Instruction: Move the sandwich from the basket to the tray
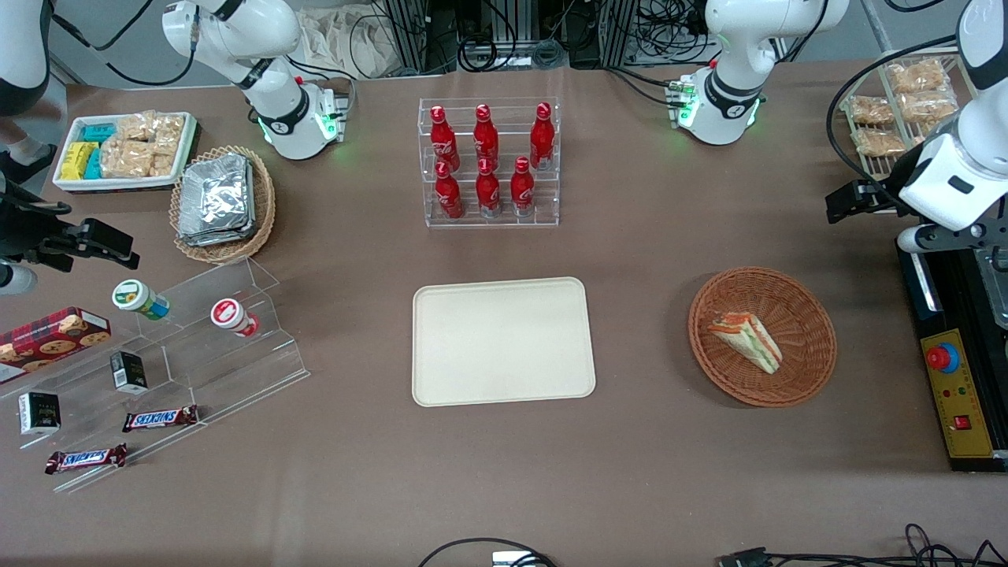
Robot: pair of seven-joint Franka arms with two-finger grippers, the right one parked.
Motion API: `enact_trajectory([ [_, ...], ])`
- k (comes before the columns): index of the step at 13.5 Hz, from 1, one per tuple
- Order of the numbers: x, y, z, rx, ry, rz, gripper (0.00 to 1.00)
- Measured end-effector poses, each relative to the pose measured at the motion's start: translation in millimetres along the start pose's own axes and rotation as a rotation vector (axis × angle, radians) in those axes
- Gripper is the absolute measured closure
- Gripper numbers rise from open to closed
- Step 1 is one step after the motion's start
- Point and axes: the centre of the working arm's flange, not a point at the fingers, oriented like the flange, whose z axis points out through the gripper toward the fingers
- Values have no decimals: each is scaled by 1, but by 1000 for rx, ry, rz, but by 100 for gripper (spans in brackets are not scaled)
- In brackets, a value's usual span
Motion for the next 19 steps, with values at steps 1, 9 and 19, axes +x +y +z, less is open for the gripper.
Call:
enact_trajectory([
  [1,0,0,0,0,0,0,0],
  [9,0,-1,0,0,0,-1,0],
  [19,8,0,6,-2,8,-16,0],
])
